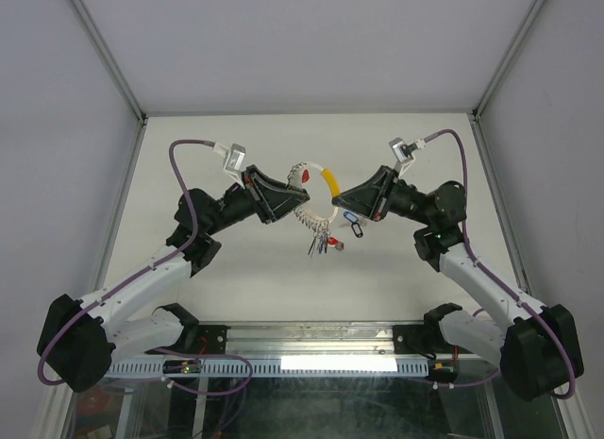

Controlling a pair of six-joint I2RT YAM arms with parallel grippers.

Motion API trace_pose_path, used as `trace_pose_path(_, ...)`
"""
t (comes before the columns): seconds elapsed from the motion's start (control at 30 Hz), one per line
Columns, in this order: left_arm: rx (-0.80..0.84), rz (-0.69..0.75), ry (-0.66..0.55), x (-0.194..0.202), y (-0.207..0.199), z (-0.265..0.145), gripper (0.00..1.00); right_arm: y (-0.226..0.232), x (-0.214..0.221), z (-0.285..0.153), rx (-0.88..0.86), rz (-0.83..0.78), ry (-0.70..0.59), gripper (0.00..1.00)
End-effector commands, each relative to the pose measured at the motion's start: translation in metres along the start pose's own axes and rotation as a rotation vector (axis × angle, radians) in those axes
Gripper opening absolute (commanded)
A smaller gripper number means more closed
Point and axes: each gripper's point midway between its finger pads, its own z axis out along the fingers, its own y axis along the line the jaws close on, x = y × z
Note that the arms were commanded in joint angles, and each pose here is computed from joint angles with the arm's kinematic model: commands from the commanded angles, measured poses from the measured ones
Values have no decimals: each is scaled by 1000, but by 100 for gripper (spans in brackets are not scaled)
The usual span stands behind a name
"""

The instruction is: Put the keys on the keyring

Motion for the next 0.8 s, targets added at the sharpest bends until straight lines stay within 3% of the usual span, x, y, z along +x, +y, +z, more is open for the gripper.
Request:
trace_pose_path(0.0,79,38,-76,-25,-26,4,24,20,-15,-1,-53,-73,-59,0)
trace_pose_path(0.23,59,30,-57,-23,-24,6,2,18,-13,-3,-43,-75,-69,0)
trace_pose_path(0.3,38,39,-43,-24,-21,7,0,15,-13,-4,-33,-76,-77,1)
trace_pose_path(0.43,-67,80,6,-26,-10,5,0,4,-14,-7,42,-105,-92,29)
trace_pose_path(0.47,-111,94,29,-26,-4,4,0,-2,-16,-9,88,-122,-102,36)
trace_pose_path(0.5,-166,109,60,-25,2,2,0,-5,-13,-11,128,-80,-90,36)
trace_pose_path(0.53,-209,135,77,-32,5,2,0,-21,-22,-16,231,-153,-131,46)
trace_pose_path(0.6,-329,163,158,-30,21,-5,0,-55,-21,-35,470,-123,-138,52)
trace_pose_path(0.67,-447,190,246,-27,40,-13,0,-78,-28,-58,667,-134,-188,56)
trace_pose_path(0.77,-590,218,377,-18,65,-28,0,-93,-26,-79,810,-142,-182,56)
